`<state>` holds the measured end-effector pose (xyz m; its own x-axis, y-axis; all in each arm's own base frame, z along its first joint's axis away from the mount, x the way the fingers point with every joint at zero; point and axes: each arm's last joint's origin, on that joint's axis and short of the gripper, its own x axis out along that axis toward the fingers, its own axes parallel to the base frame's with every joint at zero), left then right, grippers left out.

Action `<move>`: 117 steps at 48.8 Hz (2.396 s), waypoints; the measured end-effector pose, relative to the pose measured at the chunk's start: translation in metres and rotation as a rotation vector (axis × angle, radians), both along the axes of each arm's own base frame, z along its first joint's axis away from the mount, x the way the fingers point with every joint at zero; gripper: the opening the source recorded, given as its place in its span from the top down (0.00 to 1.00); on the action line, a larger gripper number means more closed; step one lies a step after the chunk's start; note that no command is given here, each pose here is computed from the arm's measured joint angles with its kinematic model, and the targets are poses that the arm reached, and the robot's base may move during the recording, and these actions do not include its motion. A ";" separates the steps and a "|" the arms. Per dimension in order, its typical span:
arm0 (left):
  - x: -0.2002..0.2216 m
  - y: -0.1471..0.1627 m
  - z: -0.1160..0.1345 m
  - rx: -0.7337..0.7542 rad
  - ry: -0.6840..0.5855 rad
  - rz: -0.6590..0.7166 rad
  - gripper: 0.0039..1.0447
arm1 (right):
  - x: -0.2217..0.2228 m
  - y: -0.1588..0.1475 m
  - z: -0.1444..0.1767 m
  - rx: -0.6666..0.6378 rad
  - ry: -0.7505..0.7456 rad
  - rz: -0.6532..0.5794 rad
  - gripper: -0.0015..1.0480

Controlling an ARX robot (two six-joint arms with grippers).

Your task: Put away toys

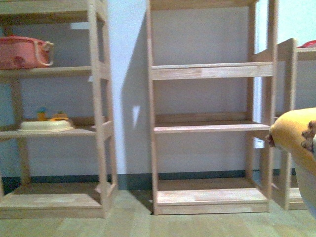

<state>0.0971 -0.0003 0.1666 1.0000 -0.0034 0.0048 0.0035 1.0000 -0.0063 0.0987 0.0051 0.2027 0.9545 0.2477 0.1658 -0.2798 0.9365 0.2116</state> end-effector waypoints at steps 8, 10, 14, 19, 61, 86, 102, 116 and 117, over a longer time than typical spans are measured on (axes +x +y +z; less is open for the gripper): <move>0.000 0.000 0.000 0.002 0.000 -0.005 0.06 | 0.000 -0.001 0.000 0.002 -0.002 -0.017 0.93; 0.000 0.000 0.000 0.002 0.000 -0.003 0.06 | 0.000 0.000 0.000 0.001 -0.002 -0.008 0.93; 0.000 0.000 0.000 0.002 0.000 0.000 0.06 | 0.000 0.000 0.000 -0.001 -0.002 0.003 0.93; 0.000 0.000 0.000 0.002 0.000 0.000 0.06 | 0.000 0.000 0.000 -0.001 -0.002 0.002 0.93; 0.000 0.000 0.000 0.002 0.000 0.000 0.06 | 0.000 0.000 0.000 0.000 0.000 -0.003 0.93; 0.000 0.000 0.000 0.002 0.000 0.000 0.06 | 0.000 0.000 0.000 0.000 0.000 0.000 0.93; 0.000 0.000 0.000 0.002 0.000 0.000 0.06 | 0.000 0.000 0.000 0.000 0.000 0.000 0.93; 0.000 0.000 0.000 0.002 0.000 0.000 0.06 | 0.000 0.000 0.000 0.000 0.000 0.000 0.93; 0.000 0.000 0.000 0.002 0.000 0.000 0.06 | 0.000 0.000 0.000 0.000 0.000 0.000 0.93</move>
